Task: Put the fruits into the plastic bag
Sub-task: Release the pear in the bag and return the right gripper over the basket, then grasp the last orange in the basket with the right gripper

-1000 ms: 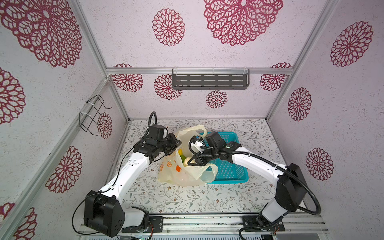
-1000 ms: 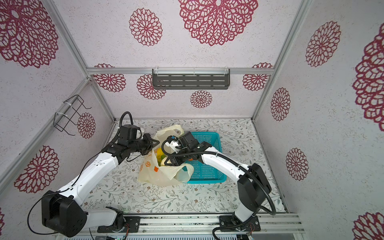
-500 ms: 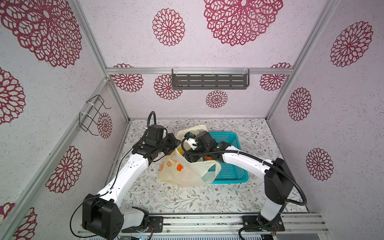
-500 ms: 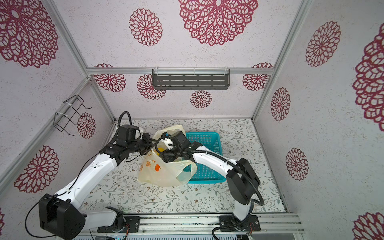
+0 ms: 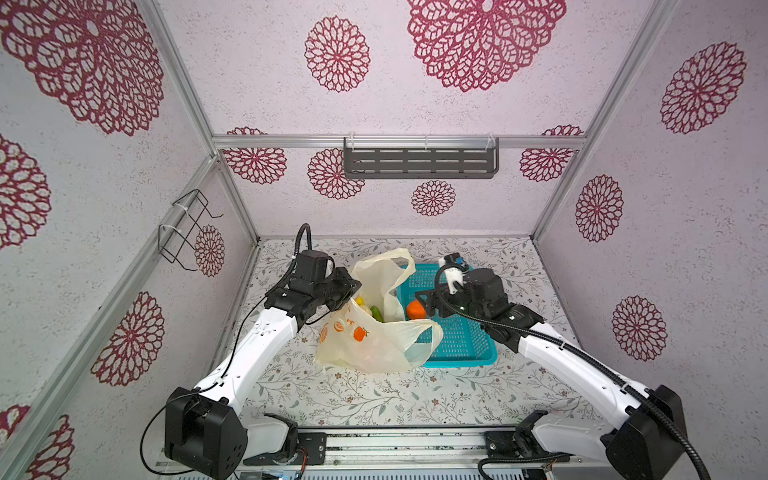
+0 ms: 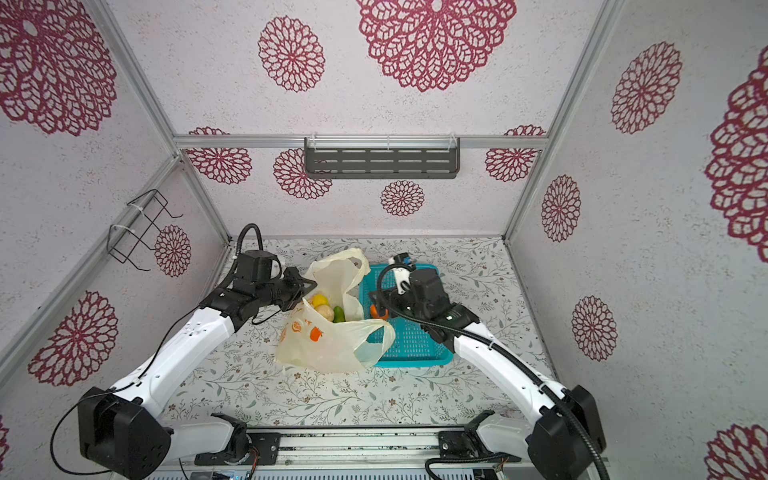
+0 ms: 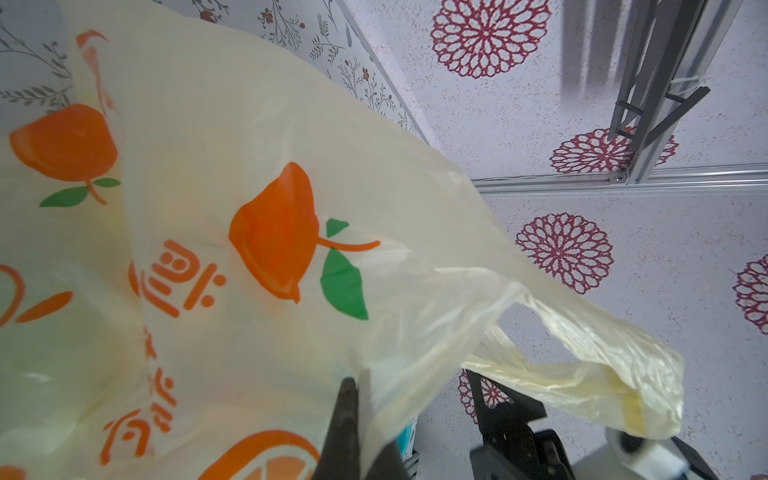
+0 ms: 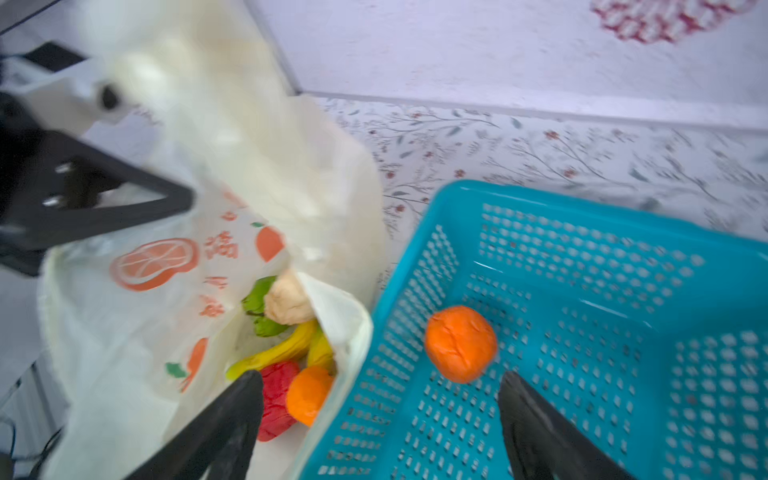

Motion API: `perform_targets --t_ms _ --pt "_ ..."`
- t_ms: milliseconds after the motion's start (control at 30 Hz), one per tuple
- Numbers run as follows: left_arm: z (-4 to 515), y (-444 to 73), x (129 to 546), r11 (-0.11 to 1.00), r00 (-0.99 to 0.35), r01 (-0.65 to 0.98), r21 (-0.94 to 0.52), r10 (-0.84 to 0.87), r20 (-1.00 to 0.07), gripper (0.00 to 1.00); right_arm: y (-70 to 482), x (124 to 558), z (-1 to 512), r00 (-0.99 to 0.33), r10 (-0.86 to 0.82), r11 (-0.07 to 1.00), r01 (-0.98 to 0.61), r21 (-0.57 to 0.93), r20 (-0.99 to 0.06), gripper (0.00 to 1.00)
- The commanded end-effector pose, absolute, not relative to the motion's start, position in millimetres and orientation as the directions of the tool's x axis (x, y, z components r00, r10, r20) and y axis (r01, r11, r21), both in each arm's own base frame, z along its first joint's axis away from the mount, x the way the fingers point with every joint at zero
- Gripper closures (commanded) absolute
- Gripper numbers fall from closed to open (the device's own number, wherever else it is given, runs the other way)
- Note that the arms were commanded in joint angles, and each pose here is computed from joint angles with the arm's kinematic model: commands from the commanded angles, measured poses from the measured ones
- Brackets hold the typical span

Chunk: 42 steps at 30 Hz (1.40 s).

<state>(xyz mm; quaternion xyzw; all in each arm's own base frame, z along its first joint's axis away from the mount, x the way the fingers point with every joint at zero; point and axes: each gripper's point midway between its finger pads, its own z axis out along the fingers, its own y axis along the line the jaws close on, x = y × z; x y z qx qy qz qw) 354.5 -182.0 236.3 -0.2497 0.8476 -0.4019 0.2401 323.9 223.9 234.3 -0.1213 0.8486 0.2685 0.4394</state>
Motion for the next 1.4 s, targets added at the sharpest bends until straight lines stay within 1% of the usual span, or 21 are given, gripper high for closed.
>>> perform_targets --t_ms 0,67,233,333,467,667,767,867,933,1000,1067,1167,1233,1367 --pt "236 -182 356 0.549 -0.754 -0.227 -0.804 -0.622 -0.212 1.00 196 344 222 -0.616 0.225 0.837 -0.275 0.474 -0.755 0.11" --pt "236 -182 356 0.549 -0.754 -0.225 -0.805 -0.621 -0.213 1.00 193 351 206 -0.651 0.242 0.839 -0.233 0.493 -0.720 0.10" --pt "236 -181 354 0.554 -0.755 -0.225 -0.802 -0.619 -0.216 1.00 226 368 159 -0.793 0.152 0.815 -0.237 0.528 -0.590 0.10" --pt "234 -181 354 0.554 -0.756 -0.229 -0.800 -0.619 -0.213 1.00 239 378 133 -0.841 0.126 0.817 -0.213 0.536 -0.526 0.09" --pt "233 -182 353 0.553 -0.759 -0.229 -0.801 -0.617 -0.208 1.00 255 386 108 -0.877 0.113 0.807 -0.194 0.558 -0.468 0.08" --pt "228 -181 354 0.555 -0.758 -0.236 -0.797 -0.619 -0.206 1.00 270 387 72 -0.917 0.056 0.836 -0.173 0.520 -0.395 0.09" --pt "225 -183 354 0.554 -0.764 -0.238 -0.798 -0.614 -0.198 1.00 271 386 56 -0.932 0.040 0.859 -0.151 0.489 -0.359 0.13" --pt "226 -184 355 0.553 -0.765 -0.235 -0.799 -0.613 -0.200 1.00 263 385 50 -0.932 0.059 0.881 -0.120 0.457 -0.359 0.22" --pt "226 -183 354 0.554 -0.764 -0.236 -0.798 -0.613 -0.200 1.00 255 385 52 -0.926 0.074 0.891 -0.106 0.442 -0.371 0.32" --pt "226 -183 354 0.555 -0.764 -0.235 -0.798 -0.613 -0.202 1.00 251 386 61 -0.918 0.086 0.885 -0.108 0.452 -0.388 0.41" --pt "226 -183 353 0.555 -0.765 -0.234 -0.798 -0.612 -0.201 1.00 247 386 75 -0.906 0.092 0.874 -0.125 0.469 -0.413 0.46" --pt "228 -184 354 0.555 -0.768 -0.229 -0.800 -0.608 -0.202 1.00 248 380 110 -0.877 0.051 0.852 -0.211 0.479 -0.477 0.50" --pt "229 -184 354 0.556 -0.768 -0.225 -0.800 -0.606 -0.205 1.00 252 370 136 -0.859 0.018 0.818 -0.281 0.501 -0.512 0.51" --pt "231 -184 355 0.561 -0.767 -0.216 -0.799 -0.604 -0.216 1.00 270 336 186 -0.816 -0.049 0.703 -0.438 0.560 -0.576 0.52"
